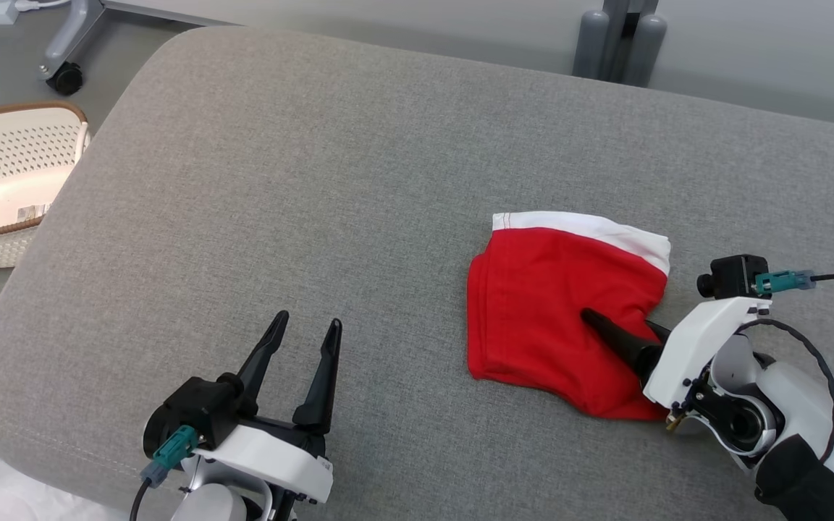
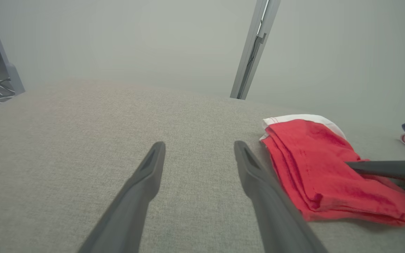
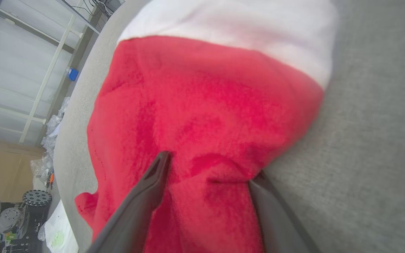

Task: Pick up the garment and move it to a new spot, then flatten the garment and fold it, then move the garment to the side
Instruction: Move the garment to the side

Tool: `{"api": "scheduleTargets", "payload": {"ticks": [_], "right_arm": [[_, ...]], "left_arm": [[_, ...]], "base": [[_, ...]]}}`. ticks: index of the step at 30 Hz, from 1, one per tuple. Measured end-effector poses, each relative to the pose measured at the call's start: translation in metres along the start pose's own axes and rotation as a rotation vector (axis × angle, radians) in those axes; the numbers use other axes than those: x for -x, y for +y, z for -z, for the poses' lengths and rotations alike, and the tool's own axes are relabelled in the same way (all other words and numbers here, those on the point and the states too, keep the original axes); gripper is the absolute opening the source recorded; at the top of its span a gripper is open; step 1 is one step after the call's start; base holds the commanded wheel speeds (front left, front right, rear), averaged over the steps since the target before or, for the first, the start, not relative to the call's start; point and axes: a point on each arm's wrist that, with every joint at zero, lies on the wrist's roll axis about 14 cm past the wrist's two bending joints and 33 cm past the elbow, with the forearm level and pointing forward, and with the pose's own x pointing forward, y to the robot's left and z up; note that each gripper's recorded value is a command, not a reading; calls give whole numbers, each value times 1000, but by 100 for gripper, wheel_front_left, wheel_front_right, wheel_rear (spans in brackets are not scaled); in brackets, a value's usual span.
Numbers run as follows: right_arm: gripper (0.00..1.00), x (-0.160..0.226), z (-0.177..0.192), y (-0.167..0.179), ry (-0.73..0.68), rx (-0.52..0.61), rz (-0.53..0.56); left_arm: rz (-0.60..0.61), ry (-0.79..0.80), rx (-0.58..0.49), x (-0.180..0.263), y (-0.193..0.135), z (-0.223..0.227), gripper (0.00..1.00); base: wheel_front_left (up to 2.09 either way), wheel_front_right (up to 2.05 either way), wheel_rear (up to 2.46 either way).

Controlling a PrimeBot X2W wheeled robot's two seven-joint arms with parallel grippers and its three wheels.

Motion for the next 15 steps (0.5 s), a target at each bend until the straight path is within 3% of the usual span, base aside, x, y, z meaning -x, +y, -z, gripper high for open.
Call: {"api": "scheduleTargets", "payload": {"ticks": [1,2,8,15], "right_arm": [[13,-1,0,1,1,11,-3],[0,-3,-1,2,2,29,-6],[0,-1,1,-1,-7,124,5],[0,27,-17,-28,-42,338,82]], "left_arm": [[0,1,0,0,0,0,100],[-1,1,-1,0,0,0,100],[11,2,-6,-2,-4,1,100],[82,-7,-8,-12,-26,-1,100]], "base": [[0,0,0],[0,0,0],[0,0,0],[0,0,0]]}}
